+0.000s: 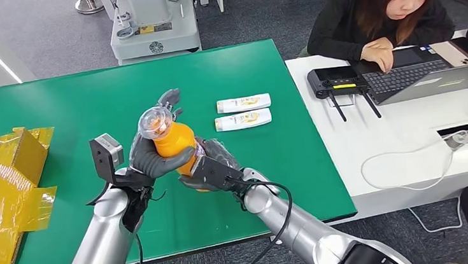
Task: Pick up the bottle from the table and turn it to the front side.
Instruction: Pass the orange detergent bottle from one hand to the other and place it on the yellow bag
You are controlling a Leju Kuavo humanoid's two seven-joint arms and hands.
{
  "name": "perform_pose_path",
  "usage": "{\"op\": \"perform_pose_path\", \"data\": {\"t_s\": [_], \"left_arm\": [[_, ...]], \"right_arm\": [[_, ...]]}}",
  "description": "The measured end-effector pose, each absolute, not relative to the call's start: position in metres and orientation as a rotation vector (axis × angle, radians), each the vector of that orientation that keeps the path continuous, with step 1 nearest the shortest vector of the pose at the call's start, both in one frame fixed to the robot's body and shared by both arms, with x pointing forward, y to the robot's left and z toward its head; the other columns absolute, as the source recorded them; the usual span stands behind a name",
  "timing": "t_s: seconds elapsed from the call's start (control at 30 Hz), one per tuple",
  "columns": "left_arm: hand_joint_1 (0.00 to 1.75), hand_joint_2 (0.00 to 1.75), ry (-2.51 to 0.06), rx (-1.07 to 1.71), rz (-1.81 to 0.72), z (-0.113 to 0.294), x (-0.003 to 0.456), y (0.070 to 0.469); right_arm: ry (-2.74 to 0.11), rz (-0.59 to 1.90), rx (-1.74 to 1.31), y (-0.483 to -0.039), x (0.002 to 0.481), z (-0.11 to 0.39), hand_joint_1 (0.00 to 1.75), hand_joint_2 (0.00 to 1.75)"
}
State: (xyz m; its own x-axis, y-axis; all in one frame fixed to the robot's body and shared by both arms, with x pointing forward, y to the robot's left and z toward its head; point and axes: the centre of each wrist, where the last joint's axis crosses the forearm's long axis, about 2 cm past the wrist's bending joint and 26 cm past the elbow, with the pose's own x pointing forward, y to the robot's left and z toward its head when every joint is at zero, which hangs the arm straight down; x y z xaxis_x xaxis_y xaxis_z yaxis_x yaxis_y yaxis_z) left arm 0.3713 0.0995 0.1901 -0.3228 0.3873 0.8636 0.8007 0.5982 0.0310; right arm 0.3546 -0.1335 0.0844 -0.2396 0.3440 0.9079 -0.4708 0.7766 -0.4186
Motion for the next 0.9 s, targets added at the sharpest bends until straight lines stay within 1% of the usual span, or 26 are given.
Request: {"op": "perform_pose_path", "data": {"t_s": [0.2,0.23,0.33,0.37,0.5,0.6,0.7,0.77,0.83,0.9], "left_arm": [[0.0,1.75,-1.746,-1.036,-0.718,0.177,0.38,0.11],[0.28,1.75,-1.729,-1.042,-0.733,0.176,0.381,0.111],[1.32,1.75,-1.694,-1.049,-0.771,0.175,0.385,0.111],[1.38,1.75,-1.686,-1.05,-0.779,0.175,0.386,0.111],[1.31,1.75,-1.668,-1.059,-0.79,0.177,0.389,0.109],[1.32,1.75,-1.662,-1.076,-0.764,0.18,0.39,0.106],[1.49,1.75,-1.67,-1.094,-0.722,0.182,0.39,0.103],[1.64,1.75,-1.686,-1.103,-0.688,0.181,0.389,0.1],[1.71,1.75,-1.701,-1.121,-0.642,0.18,0.386,0.098],[1.73,1.75,-1.718,-1.139,-0.587,0.177,0.383,0.097]], "right_arm": [[-1.669,0.751,0.03,-0.142,0.357,0.083,1.75,1.75],[-1.673,0.748,0.019,-0.145,0.358,0.083,1.75,1.75],[-1.681,0.743,-0.005,-0.153,0.36,0.082,1.75,1.75],[-1.681,0.741,-0.009,-0.155,0.361,0.082,1.75,1.75],[-1.686,0.728,-0.019,-0.16,0.362,0.082,1.75,1.75],[-1.693,0.718,-0.035,-0.162,0.361,0.083,1.75,1.75],[-1.701,0.713,-0.05,-0.164,0.36,0.083,1.75,1.75],[-1.705,0.714,-0.057,-0.166,0.359,0.083,1.75,1.75],[-1.71,0.713,-0.061,-0.167,0.359,0.083,1.75,1.75],[-1.718,0.711,-0.061,-0.168,0.359,0.083,1.75,1.75]]}}
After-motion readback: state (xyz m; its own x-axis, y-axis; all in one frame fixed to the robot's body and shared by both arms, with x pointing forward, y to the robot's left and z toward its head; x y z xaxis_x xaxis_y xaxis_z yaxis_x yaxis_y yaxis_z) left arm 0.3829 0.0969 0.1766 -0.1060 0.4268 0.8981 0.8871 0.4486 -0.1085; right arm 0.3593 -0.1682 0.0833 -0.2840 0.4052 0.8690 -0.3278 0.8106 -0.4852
